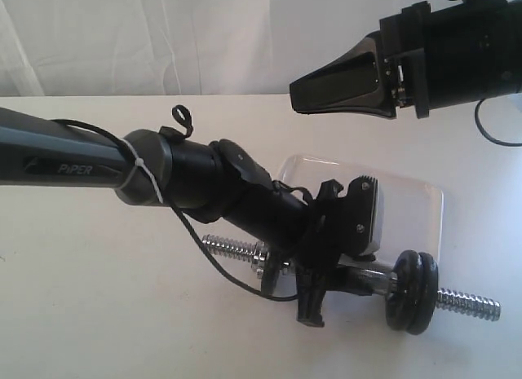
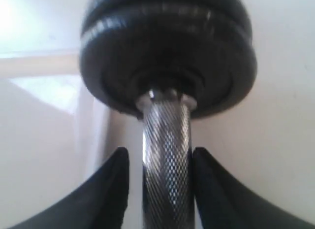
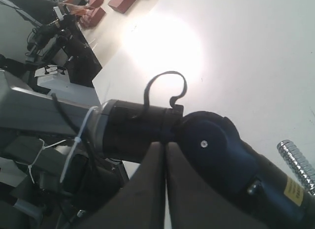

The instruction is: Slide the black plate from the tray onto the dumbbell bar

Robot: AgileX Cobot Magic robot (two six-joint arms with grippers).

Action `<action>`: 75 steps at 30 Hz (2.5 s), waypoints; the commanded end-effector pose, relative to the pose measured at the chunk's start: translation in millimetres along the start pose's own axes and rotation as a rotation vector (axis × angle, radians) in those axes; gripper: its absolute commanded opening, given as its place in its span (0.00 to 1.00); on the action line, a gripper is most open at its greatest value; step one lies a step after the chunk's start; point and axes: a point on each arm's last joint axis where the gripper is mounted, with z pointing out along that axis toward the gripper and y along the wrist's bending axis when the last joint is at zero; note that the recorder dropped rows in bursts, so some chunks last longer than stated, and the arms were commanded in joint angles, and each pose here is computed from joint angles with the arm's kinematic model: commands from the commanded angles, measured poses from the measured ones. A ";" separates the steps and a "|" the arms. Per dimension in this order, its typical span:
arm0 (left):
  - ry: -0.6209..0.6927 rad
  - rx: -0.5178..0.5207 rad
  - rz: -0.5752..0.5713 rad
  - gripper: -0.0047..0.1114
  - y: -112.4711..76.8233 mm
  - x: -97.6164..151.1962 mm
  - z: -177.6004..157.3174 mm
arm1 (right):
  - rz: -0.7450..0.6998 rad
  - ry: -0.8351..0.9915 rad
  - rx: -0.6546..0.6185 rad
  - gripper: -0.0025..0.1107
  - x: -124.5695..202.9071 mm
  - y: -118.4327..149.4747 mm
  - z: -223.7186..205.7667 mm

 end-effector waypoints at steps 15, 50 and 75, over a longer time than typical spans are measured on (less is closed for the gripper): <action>-0.064 -0.038 0.049 0.58 7.5 -17.0 -10.9 | 0.013 -0.007 -0.006 0.03 0.3 1.7 -0.7; 0.757 -0.333 -0.700 0.04 -61.8 -55.1 -275.1 | -0.130 -0.184 0.762 0.02 30.1 45.2 -75.1; 0.063 -0.845 -0.953 0.04 -215.2 -10.2 -380.4 | -0.189 -0.486 0.940 0.02 125.5 83.9 -110.0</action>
